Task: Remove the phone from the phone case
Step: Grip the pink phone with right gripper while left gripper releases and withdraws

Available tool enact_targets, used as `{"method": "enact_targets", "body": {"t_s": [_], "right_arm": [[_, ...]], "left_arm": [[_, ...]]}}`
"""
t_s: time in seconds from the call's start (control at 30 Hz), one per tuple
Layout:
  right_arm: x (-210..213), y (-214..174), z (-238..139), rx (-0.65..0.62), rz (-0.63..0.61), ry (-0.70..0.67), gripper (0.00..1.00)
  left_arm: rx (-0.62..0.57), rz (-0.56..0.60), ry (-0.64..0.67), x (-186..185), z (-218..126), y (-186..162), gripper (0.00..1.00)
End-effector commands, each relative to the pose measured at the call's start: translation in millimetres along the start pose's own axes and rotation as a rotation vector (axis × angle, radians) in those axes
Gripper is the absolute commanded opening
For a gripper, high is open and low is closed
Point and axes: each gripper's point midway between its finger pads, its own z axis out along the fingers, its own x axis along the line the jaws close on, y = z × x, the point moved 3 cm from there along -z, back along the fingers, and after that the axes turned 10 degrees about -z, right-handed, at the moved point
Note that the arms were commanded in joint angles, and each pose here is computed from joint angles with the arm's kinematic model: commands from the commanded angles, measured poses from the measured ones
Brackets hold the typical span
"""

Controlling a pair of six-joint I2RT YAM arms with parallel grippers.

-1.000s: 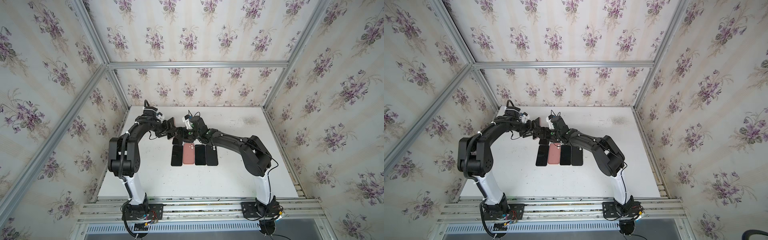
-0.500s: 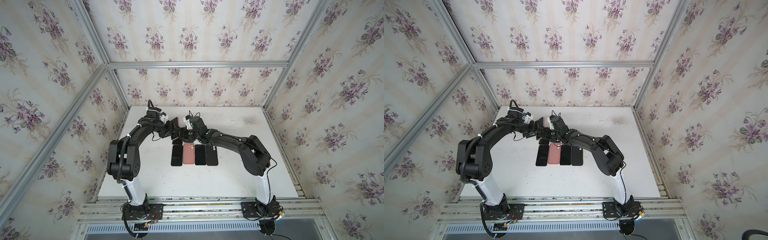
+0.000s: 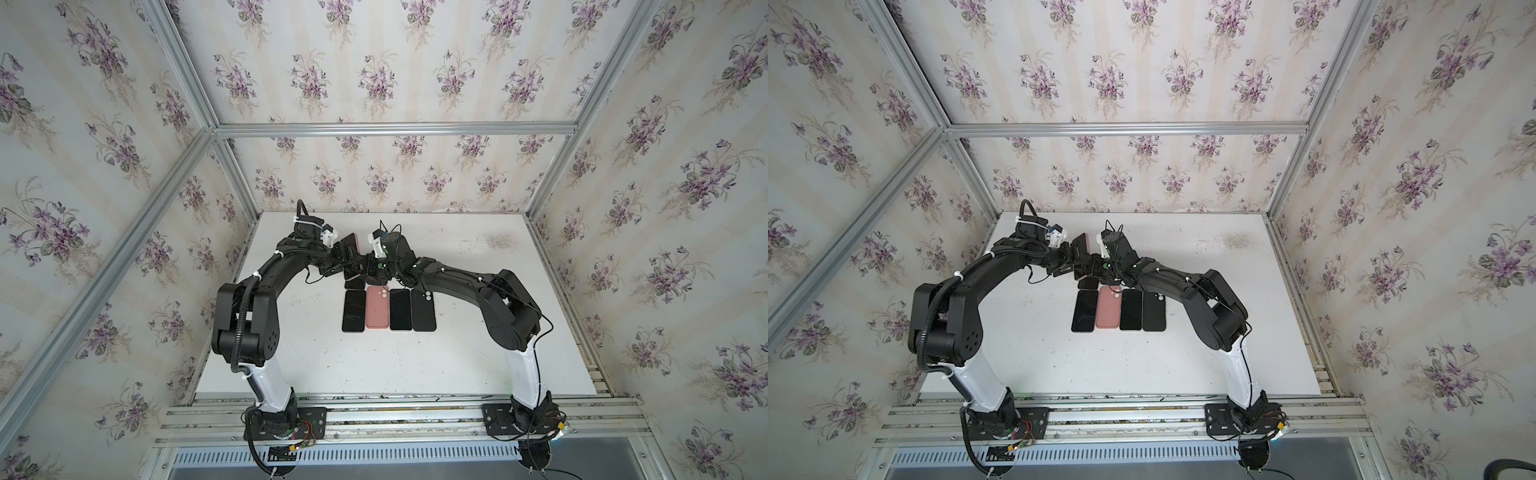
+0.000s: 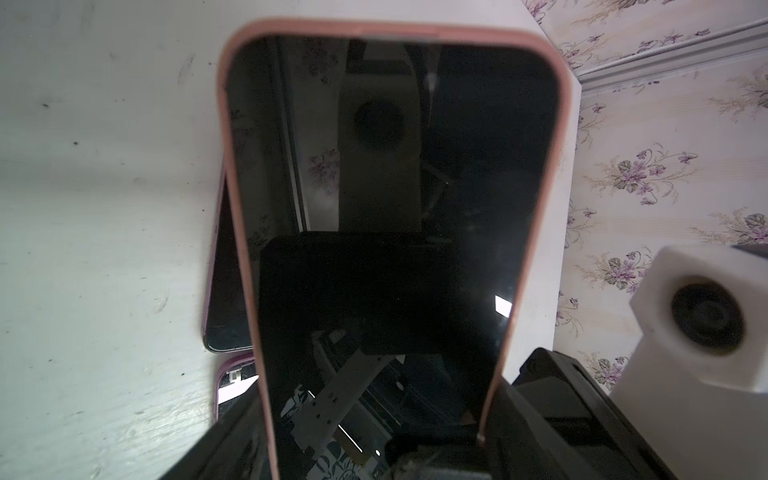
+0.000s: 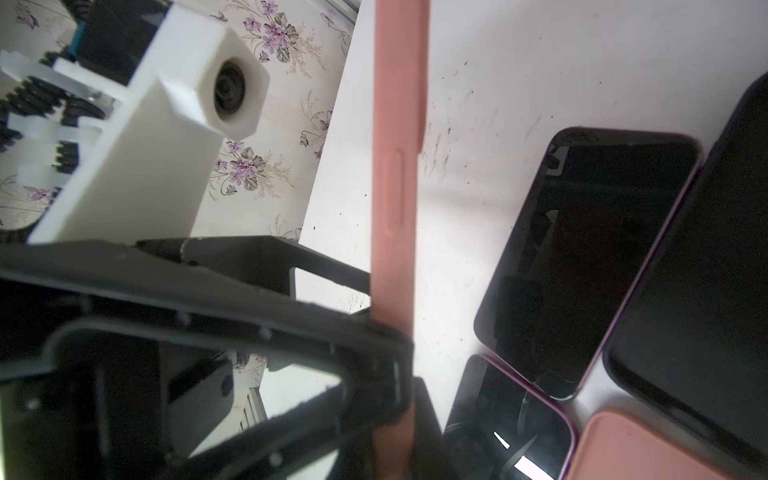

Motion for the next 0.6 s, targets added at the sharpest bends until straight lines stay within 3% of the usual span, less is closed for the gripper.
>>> {"method": "enact_targets", "body": {"t_s": [0.0, 0.23, 0.57], "right_arm": [[7.3, 13.0, -8.9, -0.043, -0.01, 0.018, 0.0], [21.3, 12.6, -43.2, -0.046, -0.085, 0.056, 0.0], [7.8, 11.7, -155.7, -0.148, -0.3, -0.025, 0.0]], "left_arm": [[-0.015, 0.042, -0.131, -27.3, -9.0, 4.4, 0.58], [-0.078, 0.128, -0.353, -91.7, -53.7, 17.3, 0.99], [-0.226, 0.351, -0.522, -170.6, -141.6, 25.5, 1.0]]}}
